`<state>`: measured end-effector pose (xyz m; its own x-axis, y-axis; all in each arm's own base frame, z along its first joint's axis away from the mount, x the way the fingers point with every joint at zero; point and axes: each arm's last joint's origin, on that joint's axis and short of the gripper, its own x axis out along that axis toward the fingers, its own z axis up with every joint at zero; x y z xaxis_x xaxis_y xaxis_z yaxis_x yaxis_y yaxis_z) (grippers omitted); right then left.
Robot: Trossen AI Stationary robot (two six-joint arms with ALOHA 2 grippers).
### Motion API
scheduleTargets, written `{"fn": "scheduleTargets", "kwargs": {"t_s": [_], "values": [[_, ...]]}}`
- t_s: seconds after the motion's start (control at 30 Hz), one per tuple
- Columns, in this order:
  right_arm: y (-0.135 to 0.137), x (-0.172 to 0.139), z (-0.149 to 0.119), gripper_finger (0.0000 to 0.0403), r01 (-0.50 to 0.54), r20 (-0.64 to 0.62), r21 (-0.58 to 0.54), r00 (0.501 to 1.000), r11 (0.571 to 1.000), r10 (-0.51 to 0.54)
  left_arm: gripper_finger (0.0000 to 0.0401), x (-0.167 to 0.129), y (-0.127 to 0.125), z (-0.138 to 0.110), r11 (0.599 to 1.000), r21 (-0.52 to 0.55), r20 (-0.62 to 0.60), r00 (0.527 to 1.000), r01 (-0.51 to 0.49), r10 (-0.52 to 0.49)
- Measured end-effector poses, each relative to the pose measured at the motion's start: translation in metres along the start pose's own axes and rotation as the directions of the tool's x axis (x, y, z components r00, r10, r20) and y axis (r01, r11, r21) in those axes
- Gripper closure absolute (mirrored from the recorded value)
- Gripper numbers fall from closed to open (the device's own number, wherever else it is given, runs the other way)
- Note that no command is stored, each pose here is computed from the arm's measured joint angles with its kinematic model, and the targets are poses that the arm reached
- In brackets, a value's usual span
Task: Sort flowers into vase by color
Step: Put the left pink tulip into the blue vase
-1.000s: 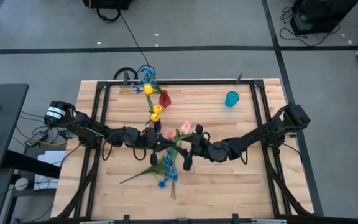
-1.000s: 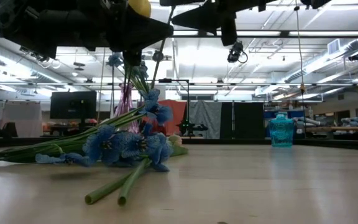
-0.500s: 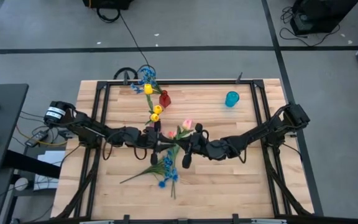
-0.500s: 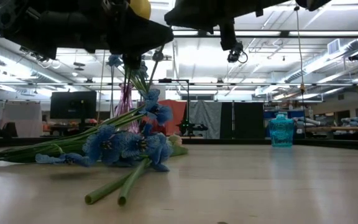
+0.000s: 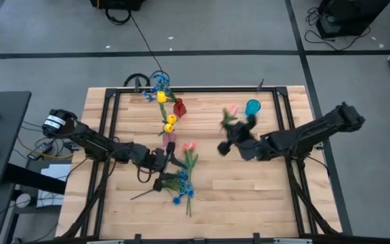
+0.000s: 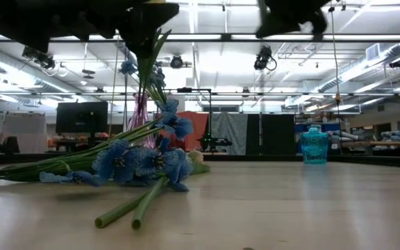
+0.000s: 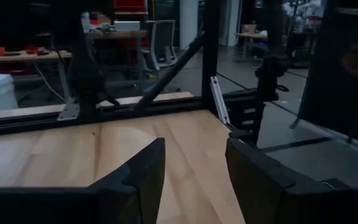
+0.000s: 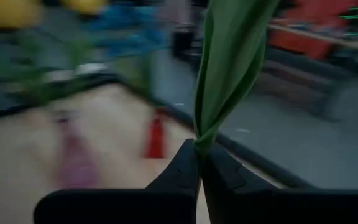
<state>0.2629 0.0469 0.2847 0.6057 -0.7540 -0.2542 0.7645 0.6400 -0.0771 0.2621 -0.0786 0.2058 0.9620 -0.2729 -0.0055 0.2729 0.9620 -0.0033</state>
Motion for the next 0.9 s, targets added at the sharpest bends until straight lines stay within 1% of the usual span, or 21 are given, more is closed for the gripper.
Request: {"fn": "scheduleTargets", "kwargs": {"t_s": [0.13,0.27,0.33,0.43,0.53,0.7,0.83,0.9], "values": [[-0.029,0.009,0.006,0.0370,0.149,-0.008,-0.034,0.989,0.988,-0.150,0.0224,0.002,-0.009,-0.005,1.000,0.001,-0.013,1.000,-0.007,0.007],[-0.050,0.021,0.009,0.0375,0.280,-0.015,-0.100,0.959,0.955,-0.283,0.0224,0.004,-0.013,-0.010,1.000,0.001,-0.033,0.999,-0.027,0.027],[-0.059,0.027,0.010,0.0381,0.328,-0.020,-0.122,0.943,0.937,-0.332,0.0224,0.005,-0.013,-0.013,0.999,0.001,-0.044,0.998,-0.034,0.034],[-0.070,0.035,0.013,0.0383,0.371,-0.030,-0.146,0.925,0.917,-0.379,0.0224,0.005,-0.013,-0.014,0.999,0.001,-0.048,0.998,-0.047,0.047],[-0.079,0.043,0.014,0.0378,0.411,-0.039,-0.169,0.905,0.896,-0.423,0.0224,0.005,-0.012,-0.015,0.998,0.001,-0.058,0.996,-0.062,0.062],[-0.093,0.051,0.010,0.0373,0.455,-0.083,-0.200,0.875,0.868,-0.477,0.0224,0.004,-0.012,-0.017,0.997,-0.001,-0.078,0.994,-0.081,0.080],[-0.103,0.052,0.004,0.0378,0.500,-0.120,-0.183,0.843,0.846,-0.524,0.0224,0.004,-0.012,-0.017,0.996,-0.012,-0.077,0.993,-0.091,0.089],[-0.106,0.052,0.002,0.0378,0.510,-0.143,-0.164,0.835,0.844,-0.532,0.0224,0.004,-0.011,-0.017,0.995,-0.011,-0.077,0.992,-0.099,0.098]]}}
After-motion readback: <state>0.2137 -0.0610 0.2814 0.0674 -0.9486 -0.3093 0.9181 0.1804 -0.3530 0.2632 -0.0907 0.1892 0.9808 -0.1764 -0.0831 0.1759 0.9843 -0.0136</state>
